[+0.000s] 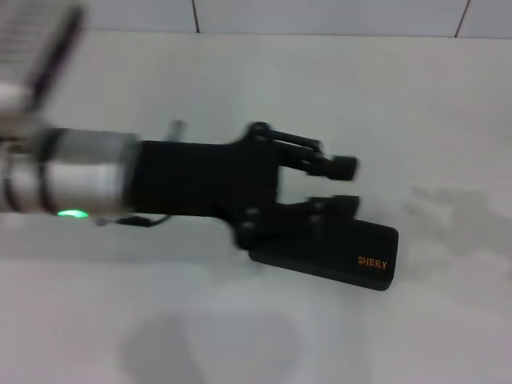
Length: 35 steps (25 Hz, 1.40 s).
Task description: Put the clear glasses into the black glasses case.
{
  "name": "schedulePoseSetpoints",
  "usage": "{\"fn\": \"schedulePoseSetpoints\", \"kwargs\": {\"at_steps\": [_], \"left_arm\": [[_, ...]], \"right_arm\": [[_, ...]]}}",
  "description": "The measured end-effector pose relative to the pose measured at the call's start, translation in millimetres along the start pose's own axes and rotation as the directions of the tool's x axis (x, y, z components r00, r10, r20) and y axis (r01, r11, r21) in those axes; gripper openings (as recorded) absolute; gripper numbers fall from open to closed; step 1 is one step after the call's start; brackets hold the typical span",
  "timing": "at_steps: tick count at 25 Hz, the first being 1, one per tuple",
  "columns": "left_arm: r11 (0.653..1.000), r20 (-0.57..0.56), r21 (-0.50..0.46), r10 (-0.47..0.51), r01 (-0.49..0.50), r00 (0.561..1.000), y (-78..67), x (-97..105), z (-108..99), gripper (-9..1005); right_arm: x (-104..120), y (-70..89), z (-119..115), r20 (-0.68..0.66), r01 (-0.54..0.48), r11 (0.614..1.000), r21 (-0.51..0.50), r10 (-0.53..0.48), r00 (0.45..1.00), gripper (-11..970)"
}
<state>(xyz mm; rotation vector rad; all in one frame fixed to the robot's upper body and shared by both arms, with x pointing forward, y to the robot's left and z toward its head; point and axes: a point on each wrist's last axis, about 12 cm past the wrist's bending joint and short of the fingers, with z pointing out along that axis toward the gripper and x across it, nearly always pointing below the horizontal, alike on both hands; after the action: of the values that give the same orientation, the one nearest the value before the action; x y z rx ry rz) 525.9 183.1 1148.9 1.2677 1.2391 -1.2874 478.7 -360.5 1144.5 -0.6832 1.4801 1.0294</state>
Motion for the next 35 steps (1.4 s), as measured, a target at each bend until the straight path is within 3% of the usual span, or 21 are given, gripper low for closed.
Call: {"fn": "schedulePoseSetpoints", "kwargs": {"at_steps": [2,8,15,21,35], "left_arm": [[1.0,0.061,0.003,-0.011,0.011,0.998,-9.1,-2.0,-21.1,198],[0.993,0.052,-0.03,-0.116,0.118,0.992,-21.5,5.6,-61.0,462],[0.986,0.045,-0.067,-0.147,0.15,0.988,-32.7,16.1,-74.7,711],[0.984,0.058,-0.083,-0.15,0.155,0.987,-38.2,19.9,-79.1,712],[0.985,0.073,-0.096,-0.134,0.14,0.988,-37.1,21.9,-80.0,711]], "right_arm": [[8.2,3.6,15.1,0.01,-0.008,0.997,-0.082,0.009,1.0,203],[18.5,14.0,66.4,-0.04,-0.044,0.938,-0.343,0.032,0.999,415],[21.4,21.9,95.2,-0.098,-0.049,0.885,-0.463,0.003,0.995,625],[20.0,20.2,103.0,-0.097,-0.033,0.884,-0.465,-0.014,0.995,843],[20.2,18.7,104.8,-0.098,-0.029,0.89,-0.456,-0.018,0.995,883]]}}
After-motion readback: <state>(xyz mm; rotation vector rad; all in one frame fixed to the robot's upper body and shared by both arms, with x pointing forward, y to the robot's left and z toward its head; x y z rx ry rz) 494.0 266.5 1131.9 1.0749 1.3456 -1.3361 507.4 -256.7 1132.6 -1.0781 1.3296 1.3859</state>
